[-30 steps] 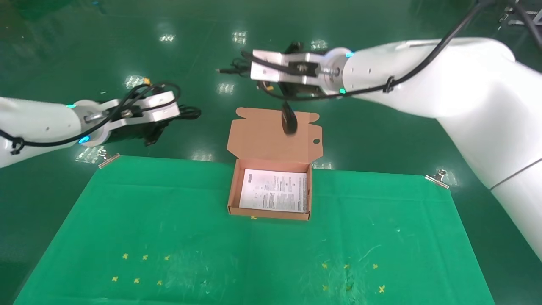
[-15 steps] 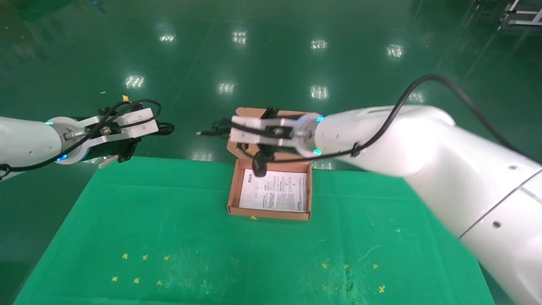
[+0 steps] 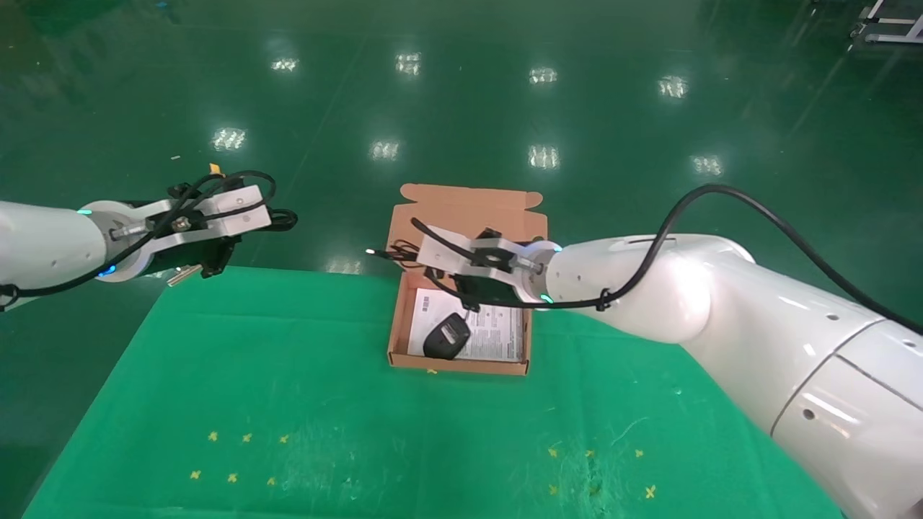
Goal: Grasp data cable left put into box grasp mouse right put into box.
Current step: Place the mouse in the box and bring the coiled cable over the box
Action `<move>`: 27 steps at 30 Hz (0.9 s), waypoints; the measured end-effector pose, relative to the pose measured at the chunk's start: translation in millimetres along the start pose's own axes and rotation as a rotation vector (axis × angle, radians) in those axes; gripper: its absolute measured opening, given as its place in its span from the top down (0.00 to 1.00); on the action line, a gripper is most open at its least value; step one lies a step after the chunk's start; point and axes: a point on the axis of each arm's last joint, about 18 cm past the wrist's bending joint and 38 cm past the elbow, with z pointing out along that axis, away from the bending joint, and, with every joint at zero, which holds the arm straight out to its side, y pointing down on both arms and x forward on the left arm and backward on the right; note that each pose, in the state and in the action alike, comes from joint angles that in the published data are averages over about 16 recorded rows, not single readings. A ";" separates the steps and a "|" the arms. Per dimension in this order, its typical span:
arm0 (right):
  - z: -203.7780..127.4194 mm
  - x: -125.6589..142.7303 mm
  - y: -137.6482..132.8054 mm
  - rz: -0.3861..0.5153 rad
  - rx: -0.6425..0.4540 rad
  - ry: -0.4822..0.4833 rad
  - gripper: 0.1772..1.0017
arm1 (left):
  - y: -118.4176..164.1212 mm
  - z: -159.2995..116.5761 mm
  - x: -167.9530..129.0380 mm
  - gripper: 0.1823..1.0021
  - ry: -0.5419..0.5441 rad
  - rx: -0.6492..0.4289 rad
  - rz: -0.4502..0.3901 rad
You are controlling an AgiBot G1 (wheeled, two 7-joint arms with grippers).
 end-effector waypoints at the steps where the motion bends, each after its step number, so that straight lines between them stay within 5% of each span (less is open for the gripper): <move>1: 0.9 -1.2 3.1 0.008 -0.008 -0.002 0.98 | 0.0 0.0 0.0 0.89 0.000 0.000 0.000; 16: 0.0 -9.5 23.3 0.018 -0.057 -0.022 0.95 | -11.3 6.3 12.3 0.89 0.021 0.033 0.012; 27: -26.1 18.3 49.3 0.028 -0.094 0.019 0.80 | -56.7 35.3 55.8 0.89 0.086 0.160 0.048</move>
